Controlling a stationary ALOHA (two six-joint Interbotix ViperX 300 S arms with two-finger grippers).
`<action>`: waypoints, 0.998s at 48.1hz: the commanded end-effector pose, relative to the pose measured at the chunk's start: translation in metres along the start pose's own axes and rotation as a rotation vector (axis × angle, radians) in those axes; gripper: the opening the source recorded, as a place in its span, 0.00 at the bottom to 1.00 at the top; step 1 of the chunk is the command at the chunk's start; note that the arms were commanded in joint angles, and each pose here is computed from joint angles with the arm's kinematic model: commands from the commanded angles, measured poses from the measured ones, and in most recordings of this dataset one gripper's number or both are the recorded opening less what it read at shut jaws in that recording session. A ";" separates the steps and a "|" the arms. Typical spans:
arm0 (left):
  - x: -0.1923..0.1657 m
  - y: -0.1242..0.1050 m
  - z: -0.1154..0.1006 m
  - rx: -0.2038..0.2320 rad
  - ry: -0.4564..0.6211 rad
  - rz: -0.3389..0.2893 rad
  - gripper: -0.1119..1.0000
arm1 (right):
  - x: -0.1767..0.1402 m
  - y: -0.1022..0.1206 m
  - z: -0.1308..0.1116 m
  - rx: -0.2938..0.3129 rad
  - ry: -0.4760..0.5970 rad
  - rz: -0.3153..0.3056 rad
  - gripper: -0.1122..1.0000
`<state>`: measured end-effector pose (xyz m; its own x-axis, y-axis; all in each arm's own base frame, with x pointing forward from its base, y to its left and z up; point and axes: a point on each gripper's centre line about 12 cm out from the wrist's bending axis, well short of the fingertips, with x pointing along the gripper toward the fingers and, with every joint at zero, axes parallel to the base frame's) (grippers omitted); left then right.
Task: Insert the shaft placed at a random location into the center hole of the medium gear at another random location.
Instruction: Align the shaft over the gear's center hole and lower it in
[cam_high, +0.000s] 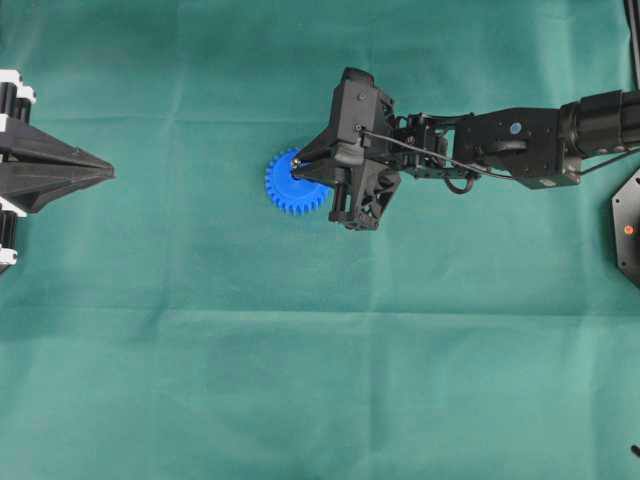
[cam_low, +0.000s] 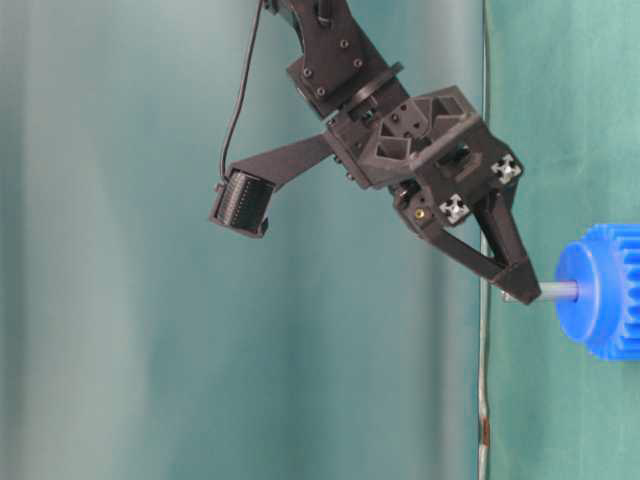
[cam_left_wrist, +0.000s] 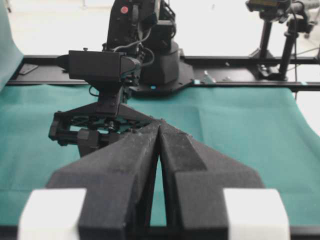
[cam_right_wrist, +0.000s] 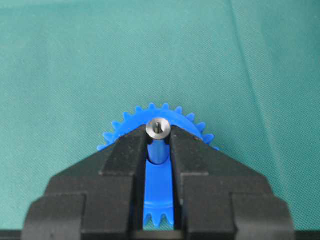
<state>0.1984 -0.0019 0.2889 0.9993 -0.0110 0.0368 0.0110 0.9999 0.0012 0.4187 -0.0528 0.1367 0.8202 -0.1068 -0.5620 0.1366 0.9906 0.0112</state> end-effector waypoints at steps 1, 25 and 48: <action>0.003 0.000 0.010 0.000 -0.025 -0.002 0.10 | -0.009 0.000 0.019 0.014 -0.057 0.001 0.22; 0.003 0.000 0.009 0.000 -0.021 -0.002 0.10 | 0.007 -0.001 0.001 0.019 -0.006 -0.002 0.22; 0.003 0.000 0.009 0.000 -0.023 -0.002 0.10 | 0.014 -0.001 -0.008 0.019 0.008 -0.003 0.22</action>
<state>0.1985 -0.0022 0.2895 0.9992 -0.0125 0.0383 0.0125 0.9999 0.0013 0.4216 -0.0532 0.1144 0.8018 -0.1051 -0.5883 0.1383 0.9903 0.0116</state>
